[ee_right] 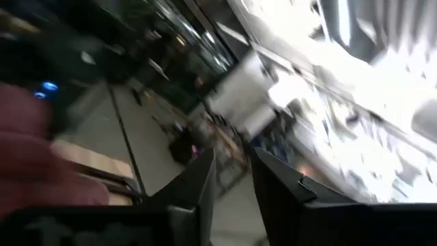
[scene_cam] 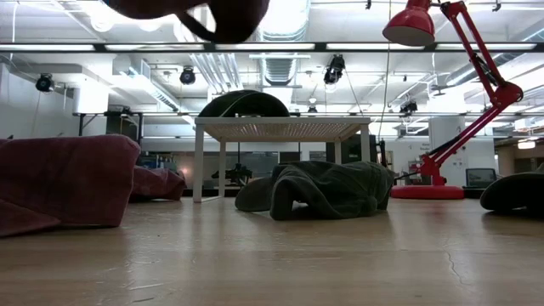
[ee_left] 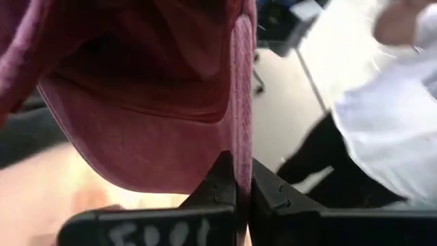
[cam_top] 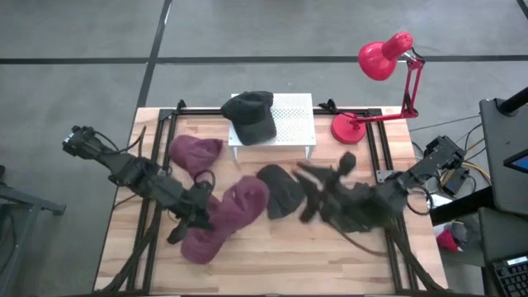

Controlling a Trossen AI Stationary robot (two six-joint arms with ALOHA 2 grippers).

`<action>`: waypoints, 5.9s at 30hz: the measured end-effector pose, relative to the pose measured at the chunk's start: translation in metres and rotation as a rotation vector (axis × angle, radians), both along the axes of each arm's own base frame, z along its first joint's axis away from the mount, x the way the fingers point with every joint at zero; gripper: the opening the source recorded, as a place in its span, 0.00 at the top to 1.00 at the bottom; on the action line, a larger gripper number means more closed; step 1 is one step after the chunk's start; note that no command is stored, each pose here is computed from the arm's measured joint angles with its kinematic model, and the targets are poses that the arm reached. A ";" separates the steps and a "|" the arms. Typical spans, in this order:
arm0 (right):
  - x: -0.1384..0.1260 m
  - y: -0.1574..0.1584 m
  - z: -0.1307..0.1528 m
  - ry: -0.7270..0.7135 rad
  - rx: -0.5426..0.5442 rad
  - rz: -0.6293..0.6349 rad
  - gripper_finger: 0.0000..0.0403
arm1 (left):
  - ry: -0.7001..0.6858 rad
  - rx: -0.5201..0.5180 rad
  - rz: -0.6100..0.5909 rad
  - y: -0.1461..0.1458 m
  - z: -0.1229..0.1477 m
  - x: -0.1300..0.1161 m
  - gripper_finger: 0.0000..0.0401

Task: Pick & Place hat
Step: Put the middle red cap on the shelf

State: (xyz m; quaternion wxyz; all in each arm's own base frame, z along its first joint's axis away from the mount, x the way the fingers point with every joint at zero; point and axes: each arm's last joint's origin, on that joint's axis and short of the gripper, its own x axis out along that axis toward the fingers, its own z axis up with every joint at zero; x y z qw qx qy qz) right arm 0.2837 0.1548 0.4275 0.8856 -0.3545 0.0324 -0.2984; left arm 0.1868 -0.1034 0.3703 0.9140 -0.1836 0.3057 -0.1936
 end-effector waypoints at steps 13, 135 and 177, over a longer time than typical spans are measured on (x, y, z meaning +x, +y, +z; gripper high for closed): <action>0.038 -0.099 -0.010 -0.110 0.193 -0.319 0.98 | -0.098 -0.038 -0.131 -0.038 -0.006 0.025 0.99; 0.043 -0.039 0.007 0.665 0.982 0.876 0.49 | -0.177 0.084 -0.095 -0.019 0.031 0.027 0.98; 0.044 -0.037 0.008 0.656 1.022 0.891 0.96 | -0.130 0.016 0.036 -0.017 0.031 0.029 0.64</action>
